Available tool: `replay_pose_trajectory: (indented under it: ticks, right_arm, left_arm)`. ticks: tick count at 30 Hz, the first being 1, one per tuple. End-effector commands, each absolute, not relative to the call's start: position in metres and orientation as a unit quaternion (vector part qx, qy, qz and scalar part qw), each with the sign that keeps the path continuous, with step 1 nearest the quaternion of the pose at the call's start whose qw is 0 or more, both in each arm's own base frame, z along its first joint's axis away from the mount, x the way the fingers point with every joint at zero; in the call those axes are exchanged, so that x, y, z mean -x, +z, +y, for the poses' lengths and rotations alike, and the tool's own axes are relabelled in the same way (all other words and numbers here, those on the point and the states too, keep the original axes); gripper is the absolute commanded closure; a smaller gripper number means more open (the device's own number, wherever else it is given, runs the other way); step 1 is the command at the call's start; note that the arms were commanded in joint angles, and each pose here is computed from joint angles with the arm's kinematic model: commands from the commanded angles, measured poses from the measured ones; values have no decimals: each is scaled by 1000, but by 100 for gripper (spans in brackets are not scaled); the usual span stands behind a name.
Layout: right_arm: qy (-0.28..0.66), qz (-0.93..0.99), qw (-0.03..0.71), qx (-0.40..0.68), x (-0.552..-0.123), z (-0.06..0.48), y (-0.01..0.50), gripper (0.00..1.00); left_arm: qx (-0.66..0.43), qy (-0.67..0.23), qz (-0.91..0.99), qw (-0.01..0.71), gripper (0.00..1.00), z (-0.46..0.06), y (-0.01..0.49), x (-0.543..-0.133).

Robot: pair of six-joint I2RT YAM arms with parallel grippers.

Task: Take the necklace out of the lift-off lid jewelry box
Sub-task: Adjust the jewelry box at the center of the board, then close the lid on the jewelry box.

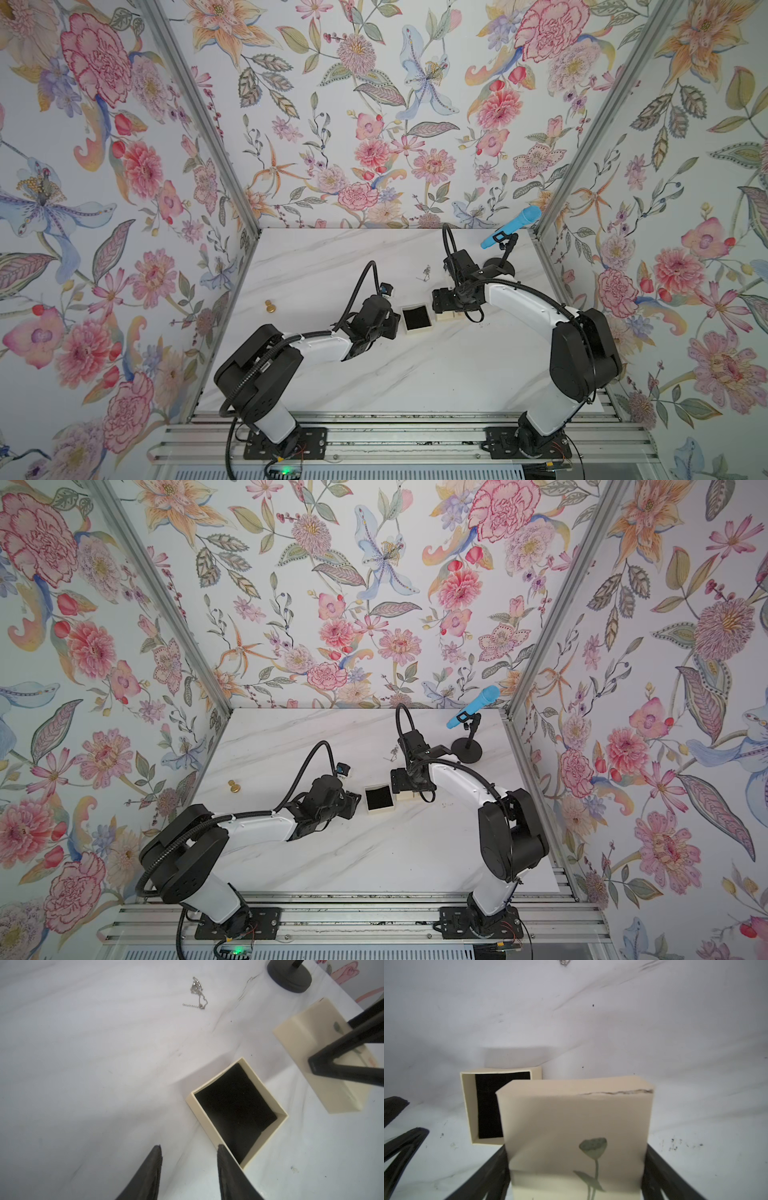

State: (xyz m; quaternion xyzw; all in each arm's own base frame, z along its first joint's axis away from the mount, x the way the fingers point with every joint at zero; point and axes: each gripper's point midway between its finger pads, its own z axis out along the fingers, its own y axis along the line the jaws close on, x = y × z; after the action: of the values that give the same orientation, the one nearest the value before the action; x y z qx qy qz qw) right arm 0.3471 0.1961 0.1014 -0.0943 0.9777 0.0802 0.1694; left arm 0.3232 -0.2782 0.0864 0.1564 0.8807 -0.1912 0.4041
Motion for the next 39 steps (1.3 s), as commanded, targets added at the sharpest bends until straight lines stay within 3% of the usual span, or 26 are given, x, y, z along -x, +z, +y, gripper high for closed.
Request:
replay_pose_trajectory:
  ticks: [1, 8, 22, 39]
  right_arm:
    - [73, 980, 145, 116, -342, 209, 98, 15]
    - [76, 978, 131, 142, -347, 243, 93, 15]
    - [72, 977, 98, 176, -342, 279, 76, 15]
    - [50, 982, 93, 158, -335, 278, 64, 14]
  left_arm:
    - [-134, -170, 884, 415, 54, -253, 93, -320]
    - [-114, -163, 886, 419, 53, -225, 90, -314]
    - [-112, -170, 889, 411, 53, -220, 77, -309]
    - [-115, -177, 889, 407, 53, -222, 72, -307]
